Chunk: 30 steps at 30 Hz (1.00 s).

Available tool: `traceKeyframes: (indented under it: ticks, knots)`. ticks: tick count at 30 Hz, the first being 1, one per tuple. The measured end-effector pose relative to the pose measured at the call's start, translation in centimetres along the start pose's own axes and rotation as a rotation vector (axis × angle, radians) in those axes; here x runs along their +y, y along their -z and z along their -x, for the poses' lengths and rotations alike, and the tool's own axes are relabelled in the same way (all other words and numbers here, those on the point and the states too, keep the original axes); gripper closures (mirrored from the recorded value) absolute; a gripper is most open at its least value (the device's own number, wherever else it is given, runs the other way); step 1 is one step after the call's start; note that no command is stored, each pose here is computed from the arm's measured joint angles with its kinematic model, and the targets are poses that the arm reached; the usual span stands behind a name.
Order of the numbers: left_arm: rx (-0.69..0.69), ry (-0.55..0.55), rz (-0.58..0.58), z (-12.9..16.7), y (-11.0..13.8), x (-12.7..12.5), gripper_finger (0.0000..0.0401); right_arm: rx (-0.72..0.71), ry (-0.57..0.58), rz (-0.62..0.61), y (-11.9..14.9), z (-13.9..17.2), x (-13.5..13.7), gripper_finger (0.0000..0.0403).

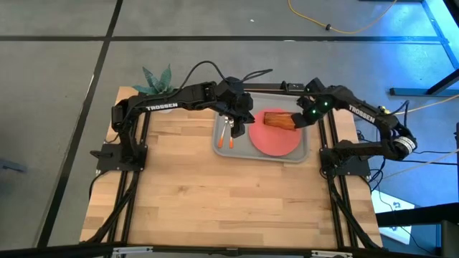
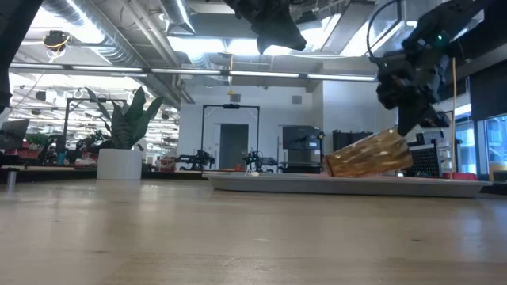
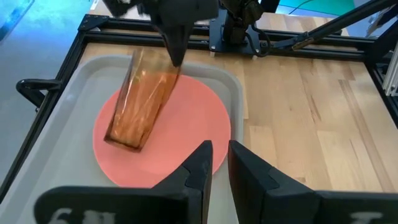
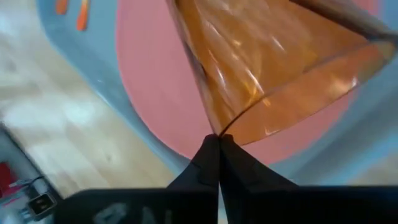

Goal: Pick and place plate/cup/fork/spoon on tray
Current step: Adjust the orange glass on the gray serving tray

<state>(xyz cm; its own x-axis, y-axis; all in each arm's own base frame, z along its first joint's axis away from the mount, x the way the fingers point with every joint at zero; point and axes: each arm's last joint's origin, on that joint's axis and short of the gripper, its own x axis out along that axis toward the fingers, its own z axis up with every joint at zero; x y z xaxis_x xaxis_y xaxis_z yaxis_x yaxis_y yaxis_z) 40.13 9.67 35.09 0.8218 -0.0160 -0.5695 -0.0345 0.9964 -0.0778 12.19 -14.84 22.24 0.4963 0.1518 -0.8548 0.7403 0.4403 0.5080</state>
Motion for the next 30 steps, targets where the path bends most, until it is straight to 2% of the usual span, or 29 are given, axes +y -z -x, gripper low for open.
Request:
traceKeyframes:
  ticks: [7,11,17,21,30]
  knots:
    - [0.000,0.000,-0.001,0.0,0.0,0.0,0.0356,0.002,0.210,0.023,-0.5,5.1,2.9,0.0402]
    - [0.000,-0.001,-0.021,0.0,0.0,0.0,0.0356,-0.062,0.304,0.022,-0.8,8.3,4.8,0.0402]
    - [0.000,-0.001,-0.091,0.0,0.0,0.0,0.0356,-0.167,0.323,0.014,-1.4,11.6,6.8,0.0403]
    - [0.000,-0.001,-0.104,0.0,0.0,0.0,0.0356,-0.155,0.329,0.012,-1.8,12.3,7.3,0.0403]
    - [0.000,-0.001,-0.104,0.0,0.0,0.0,0.0356,-0.078,0.325,0.059,-2.2,11.1,7.8,0.0403]
